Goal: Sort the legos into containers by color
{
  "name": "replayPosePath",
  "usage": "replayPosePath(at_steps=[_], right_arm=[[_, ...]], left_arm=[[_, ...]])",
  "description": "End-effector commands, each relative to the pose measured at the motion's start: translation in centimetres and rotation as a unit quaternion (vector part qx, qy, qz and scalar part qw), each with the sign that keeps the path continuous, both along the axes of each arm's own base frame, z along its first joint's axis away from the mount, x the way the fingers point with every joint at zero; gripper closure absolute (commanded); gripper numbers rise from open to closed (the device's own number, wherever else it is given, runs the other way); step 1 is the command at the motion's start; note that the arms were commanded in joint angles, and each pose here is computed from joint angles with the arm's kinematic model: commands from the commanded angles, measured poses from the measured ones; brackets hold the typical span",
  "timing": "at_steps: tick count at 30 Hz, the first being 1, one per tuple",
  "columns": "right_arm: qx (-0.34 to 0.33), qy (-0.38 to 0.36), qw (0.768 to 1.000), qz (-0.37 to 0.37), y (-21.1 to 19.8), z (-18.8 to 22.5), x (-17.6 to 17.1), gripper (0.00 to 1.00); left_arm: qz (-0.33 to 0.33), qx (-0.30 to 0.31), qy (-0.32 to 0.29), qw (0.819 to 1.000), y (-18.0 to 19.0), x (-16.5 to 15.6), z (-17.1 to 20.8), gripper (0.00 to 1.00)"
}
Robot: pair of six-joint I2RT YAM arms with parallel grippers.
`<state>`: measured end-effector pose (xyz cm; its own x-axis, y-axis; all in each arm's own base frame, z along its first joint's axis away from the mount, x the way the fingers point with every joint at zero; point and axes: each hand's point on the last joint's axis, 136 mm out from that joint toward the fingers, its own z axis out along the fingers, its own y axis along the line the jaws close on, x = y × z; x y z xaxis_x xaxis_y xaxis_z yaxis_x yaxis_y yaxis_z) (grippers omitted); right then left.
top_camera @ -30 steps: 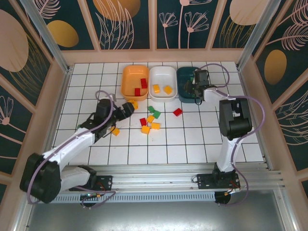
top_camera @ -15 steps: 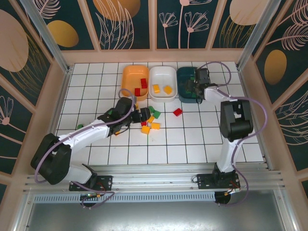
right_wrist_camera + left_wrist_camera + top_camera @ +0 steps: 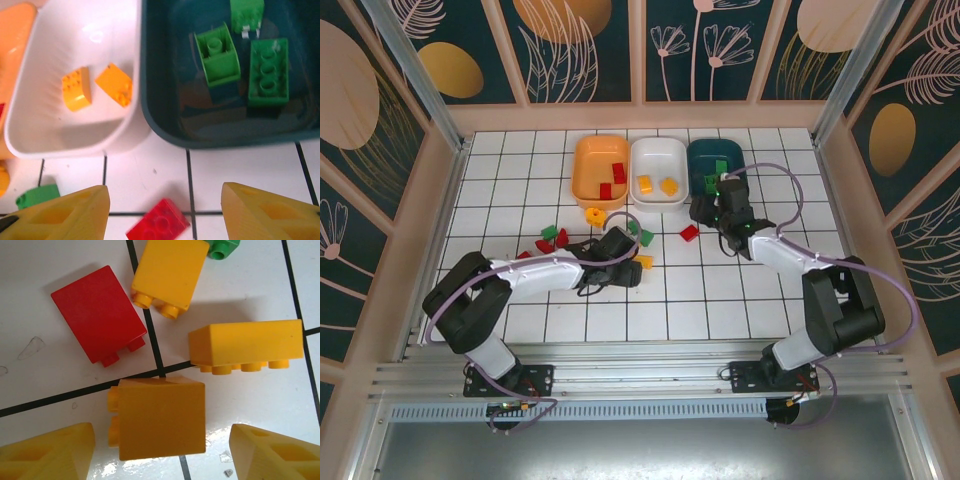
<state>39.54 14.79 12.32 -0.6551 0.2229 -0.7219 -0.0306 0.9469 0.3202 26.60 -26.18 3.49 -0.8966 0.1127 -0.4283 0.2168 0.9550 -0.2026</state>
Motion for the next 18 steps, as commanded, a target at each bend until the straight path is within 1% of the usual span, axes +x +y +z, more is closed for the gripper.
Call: replayPosePath(at_steps=[1, 5, 6, 8, 13, 16, 18], right_arm=[[0.024, -0.035, 0.999, -0.004, 0.2, 2.1, 0.1, 0.38], [0.023, -0.028, 0.999, 0.000, 0.3, 1.5, -0.3, 0.38], [0.025, -0.027, 0.999, 0.001, 0.3, 1.5, -0.4, 0.38], [0.027, -0.028, 0.999, 0.003, 0.4, 1.4, -0.7, 0.39], [0.031, -0.038, 0.999, 0.013, 0.9, 1.6, -1.5, 0.39], [0.024, -0.037, 0.999, 0.009, 0.7, 1.3, -1.6, 0.39], [0.023, -0.039, 0.999, 0.008, 0.5, 1.2, -1.7, 0.39]], left_arm=[[-0.004, 0.019, -0.010, 1.000, 0.1, 0.5, -0.6, 0.32], [-0.010, 0.016, -0.018, 1.000, -0.7, 1.2, -0.6, 0.37], [-0.010, 0.018, -0.023, 1.000, -0.8, 1.5, -0.5, 0.40], [-0.010, 0.033, -0.016, 0.999, -0.6, 1.5, -1.4, 0.45], [-0.015, 0.039, -0.011, 0.999, -0.4, 1.4, -1.4, 0.55], [-0.019, 0.043, -0.011, 0.999, -0.2, 1.1, -0.9, 0.61], [-0.016, 0.029, -0.024, 0.999, -0.2, 1.2, 0.8, 0.65]])
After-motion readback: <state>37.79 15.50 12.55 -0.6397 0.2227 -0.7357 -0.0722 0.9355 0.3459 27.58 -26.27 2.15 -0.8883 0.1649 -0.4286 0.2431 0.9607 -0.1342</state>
